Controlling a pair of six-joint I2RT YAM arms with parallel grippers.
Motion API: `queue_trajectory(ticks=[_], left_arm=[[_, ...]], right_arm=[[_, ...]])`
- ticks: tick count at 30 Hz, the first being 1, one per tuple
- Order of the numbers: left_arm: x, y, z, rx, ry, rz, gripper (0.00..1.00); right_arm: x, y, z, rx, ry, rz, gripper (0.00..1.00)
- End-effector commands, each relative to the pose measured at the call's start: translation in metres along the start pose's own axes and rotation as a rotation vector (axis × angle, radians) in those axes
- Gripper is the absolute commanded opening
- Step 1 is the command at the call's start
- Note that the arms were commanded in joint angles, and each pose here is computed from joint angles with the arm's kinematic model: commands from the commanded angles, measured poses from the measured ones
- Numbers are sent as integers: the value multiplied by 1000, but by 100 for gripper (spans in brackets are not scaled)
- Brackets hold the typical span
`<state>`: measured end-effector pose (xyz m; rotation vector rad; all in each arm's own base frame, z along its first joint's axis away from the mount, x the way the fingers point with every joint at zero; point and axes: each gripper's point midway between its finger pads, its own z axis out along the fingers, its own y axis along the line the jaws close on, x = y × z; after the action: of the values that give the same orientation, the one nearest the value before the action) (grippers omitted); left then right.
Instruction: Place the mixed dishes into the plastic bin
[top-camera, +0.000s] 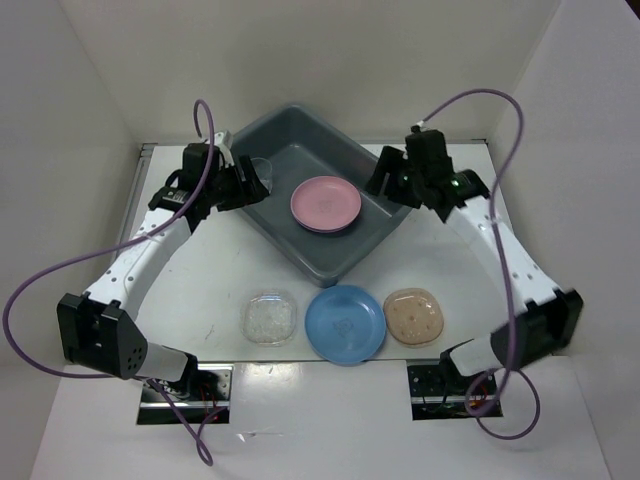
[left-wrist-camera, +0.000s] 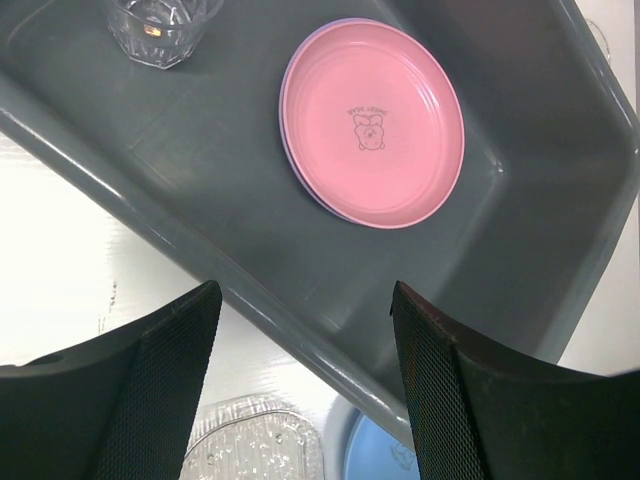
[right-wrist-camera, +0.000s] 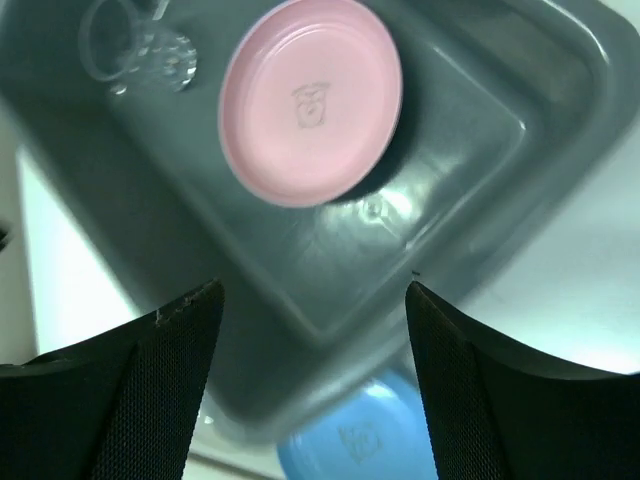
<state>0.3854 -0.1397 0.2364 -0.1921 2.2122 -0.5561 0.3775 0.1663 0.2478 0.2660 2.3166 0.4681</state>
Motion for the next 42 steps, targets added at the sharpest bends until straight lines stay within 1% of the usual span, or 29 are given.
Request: queue_trajectory(ticks=[1, 2, 4, 6, 8, 11, 12, 14, 18, 21, 23, 24, 28, 32, 33, 37, 42], left_arm=[[-8, -5, -2, 29, -39, -22, 77], [-8, -5, -2, 29, -39, -22, 77], [-5, -3, 0, 25, -31, -23, 77], [-3, -2, 3, 21, -23, -24, 77], [-3, -2, 3, 21, -23, -24, 77], [-3, -2, 3, 21, -23, -24, 77], [-2, -3, 3, 29, -19, -24, 77], [2, -1, 4, 24, -10, -26, 77], [11, 5, 10, 12, 12, -29, 77], [12, 4, 13, 20, 17, -30, 77], [14, 5, 13, 15, 27, -31, 77], [16, 7, 16, 10, 35, -33, 77], [20, 11, 19, -7, 48, -26, 77], [20, 11, 19, -7, 48, -26, 77], [26, 15, 22, -16, 64, -29, 77], [26, 15, 22, -16, 64, -20, 77], [33, 20, 24, -24, 80, -13, 77]], right_arm=[[37, -14, -35, 18, 51, -25, 78], [60, -17, -35, 27, 99, -30, 78], [81, -26, -46, 62, 133, -10, 76], [114, -32, -47, 90, 203, 30, 73], [143, -42, -49, 137, 267, 82, 73], [181, -52, -53, 201, 365, 96, 73], [188, -51, -53, 209, 376, 115, 73], [210, -56, -54, 240, 428, 97, 73], [232, -61, -43, 256, 481, 89, 71], [244, -64, -34, 261, 483, 111, 70], [252, -70, -31, 287, 490, 148, 64], [254, -71, -30, 291, 488, 162, 64], [262, -70, -43, 277, 482, 225, 63], [282, -69, -56, 280, 516, 260, 62], [289, -70, -57, 296, 524, 280, 62], [313, -65, -70, 300, 577, 278, 59], [339, -66, -86, 336, 638, 265, 59]])
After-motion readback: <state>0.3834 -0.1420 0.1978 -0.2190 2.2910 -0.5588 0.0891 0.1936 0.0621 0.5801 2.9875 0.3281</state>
